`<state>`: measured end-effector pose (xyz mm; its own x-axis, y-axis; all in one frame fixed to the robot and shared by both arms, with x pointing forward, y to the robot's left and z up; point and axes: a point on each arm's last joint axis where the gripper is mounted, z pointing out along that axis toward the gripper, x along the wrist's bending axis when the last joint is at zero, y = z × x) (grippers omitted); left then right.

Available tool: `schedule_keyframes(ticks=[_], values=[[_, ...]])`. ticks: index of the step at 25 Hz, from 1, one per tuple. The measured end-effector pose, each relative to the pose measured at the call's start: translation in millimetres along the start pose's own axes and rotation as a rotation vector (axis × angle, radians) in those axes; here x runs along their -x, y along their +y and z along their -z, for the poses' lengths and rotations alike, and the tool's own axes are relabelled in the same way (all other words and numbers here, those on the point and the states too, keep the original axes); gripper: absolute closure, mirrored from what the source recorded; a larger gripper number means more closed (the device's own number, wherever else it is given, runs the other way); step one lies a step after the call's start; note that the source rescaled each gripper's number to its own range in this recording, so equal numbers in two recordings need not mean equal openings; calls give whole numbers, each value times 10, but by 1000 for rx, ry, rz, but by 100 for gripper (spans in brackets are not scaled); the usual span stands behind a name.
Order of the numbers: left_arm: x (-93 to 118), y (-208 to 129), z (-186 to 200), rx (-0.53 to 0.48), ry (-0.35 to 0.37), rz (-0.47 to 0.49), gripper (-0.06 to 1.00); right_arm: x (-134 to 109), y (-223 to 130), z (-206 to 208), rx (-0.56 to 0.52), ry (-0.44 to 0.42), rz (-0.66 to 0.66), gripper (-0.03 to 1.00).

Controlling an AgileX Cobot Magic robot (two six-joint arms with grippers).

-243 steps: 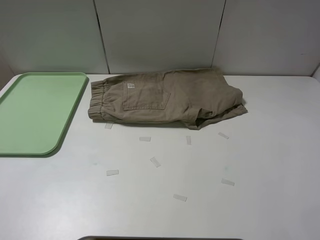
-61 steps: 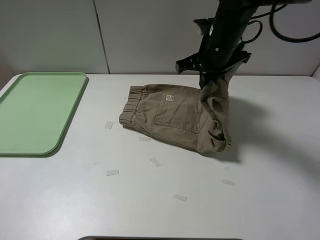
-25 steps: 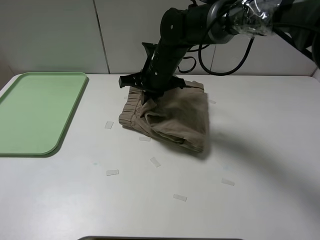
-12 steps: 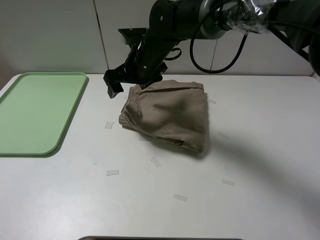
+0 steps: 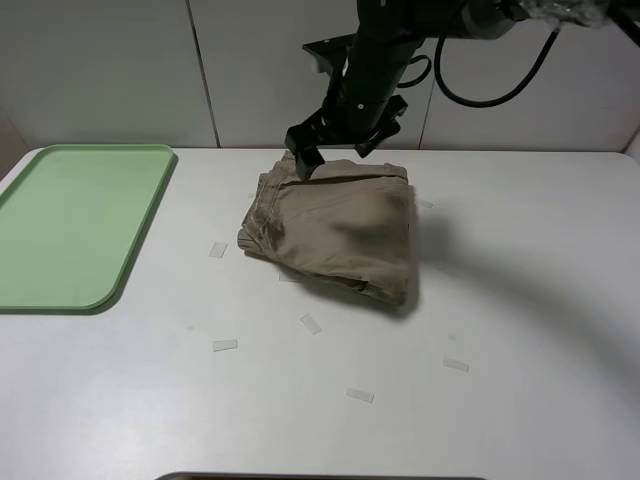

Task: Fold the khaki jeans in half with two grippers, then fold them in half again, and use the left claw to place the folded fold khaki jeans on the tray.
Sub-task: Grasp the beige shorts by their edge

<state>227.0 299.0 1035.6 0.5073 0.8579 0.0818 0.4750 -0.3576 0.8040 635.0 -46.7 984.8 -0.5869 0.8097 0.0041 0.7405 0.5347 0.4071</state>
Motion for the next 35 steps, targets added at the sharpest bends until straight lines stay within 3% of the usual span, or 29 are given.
schedule_keyframes(ticks=[9, 14, 19, 27, 31, 35], values=[[0, 0, 0, 0, 0, 0, 11, 746, -502, 370, -28, -80, -199, -3], [0, 0, 0, 0, 0, 0, 11, 1184, -1116, 659, -19, -125, -382, -3], [0, 0, 0, 0, 0, 0, 11, 1420, -1784, 1040, -1, -188, -549, -3], [0, 0, 0, 0, 0, 0, 11, 1351, -2475, 1757, 159, -327, -677, -3], [0, 0, 0, 0, 0, 0, 11, 1042, -2748, 2142, 303, -401, -675, -3], [0, 0, 0, 0, 0, 0, 11, 752, -2955, 2340, 365, -427, -650, -3]])
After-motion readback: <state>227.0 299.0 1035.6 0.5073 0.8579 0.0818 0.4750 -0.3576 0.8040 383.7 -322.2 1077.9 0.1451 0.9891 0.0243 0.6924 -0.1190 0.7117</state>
